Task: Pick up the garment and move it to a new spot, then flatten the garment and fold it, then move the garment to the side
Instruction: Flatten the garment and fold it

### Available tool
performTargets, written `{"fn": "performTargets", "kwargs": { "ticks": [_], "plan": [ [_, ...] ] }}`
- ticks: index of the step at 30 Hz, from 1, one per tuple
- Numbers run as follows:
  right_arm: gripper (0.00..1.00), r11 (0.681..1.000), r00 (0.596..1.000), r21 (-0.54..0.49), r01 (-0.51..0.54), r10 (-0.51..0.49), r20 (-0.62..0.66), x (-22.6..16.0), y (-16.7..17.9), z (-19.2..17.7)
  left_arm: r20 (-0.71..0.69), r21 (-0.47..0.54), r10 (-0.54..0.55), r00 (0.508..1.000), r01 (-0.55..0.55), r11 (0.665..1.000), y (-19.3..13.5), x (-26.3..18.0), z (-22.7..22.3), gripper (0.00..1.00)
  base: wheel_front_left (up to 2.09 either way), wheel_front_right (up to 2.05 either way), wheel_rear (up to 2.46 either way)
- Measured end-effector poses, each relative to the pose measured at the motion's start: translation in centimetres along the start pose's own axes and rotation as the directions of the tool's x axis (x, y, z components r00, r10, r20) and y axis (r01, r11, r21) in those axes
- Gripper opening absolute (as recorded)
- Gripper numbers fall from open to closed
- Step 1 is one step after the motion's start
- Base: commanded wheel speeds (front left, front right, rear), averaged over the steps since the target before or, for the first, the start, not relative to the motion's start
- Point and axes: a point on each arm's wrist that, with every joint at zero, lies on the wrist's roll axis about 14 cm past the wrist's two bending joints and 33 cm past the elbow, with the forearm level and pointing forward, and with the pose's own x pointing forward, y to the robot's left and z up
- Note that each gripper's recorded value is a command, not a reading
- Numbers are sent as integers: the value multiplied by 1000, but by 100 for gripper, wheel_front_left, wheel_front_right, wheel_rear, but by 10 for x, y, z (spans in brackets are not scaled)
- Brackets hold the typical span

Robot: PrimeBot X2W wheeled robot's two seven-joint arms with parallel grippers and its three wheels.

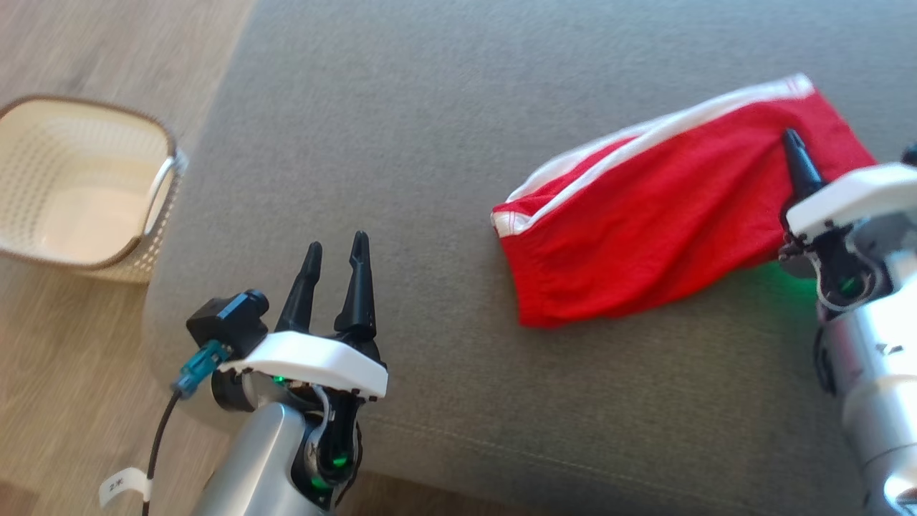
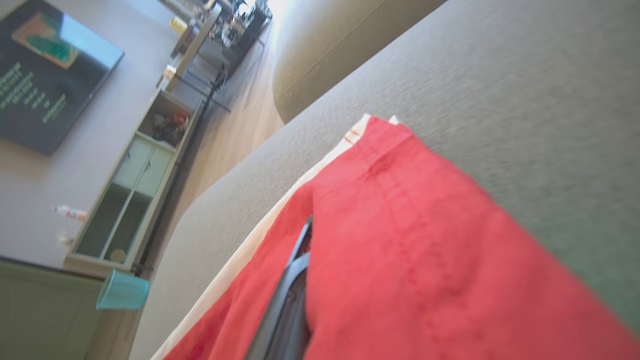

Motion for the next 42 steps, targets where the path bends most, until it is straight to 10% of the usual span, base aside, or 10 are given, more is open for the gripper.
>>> {"fn": "performTargets", "kwargs": {
  "ticks": [10, 27, 34, 42],
  "plan": [
    [0, 961, 951, 247, 123, -185, 247, -51, -39, 16, -8, -9, -105, 994, 105, 994, -33, -2, -4, 100, 0, 0, 0],
    [0, 923, 903, 253, 290, -352, 246, -115, -86, -10, -11, -15, -156, 988, 155, 988, -46, -21, -7, 100, 0, 0, 0],
    [0, 965, 922, 120, 232, -258, 288, -106, -60, 1, 1, -9, -153, 988, 153, 988, -43, -22, -4, 100, 0, 0, 0],
    [0, 989, 947, -148, -24, 70, 313, -90, 34, 8, 19, -9, -131, 991, 132, 991, -35, -26, 2, 100, 0, 0, 0]
  ]
}}
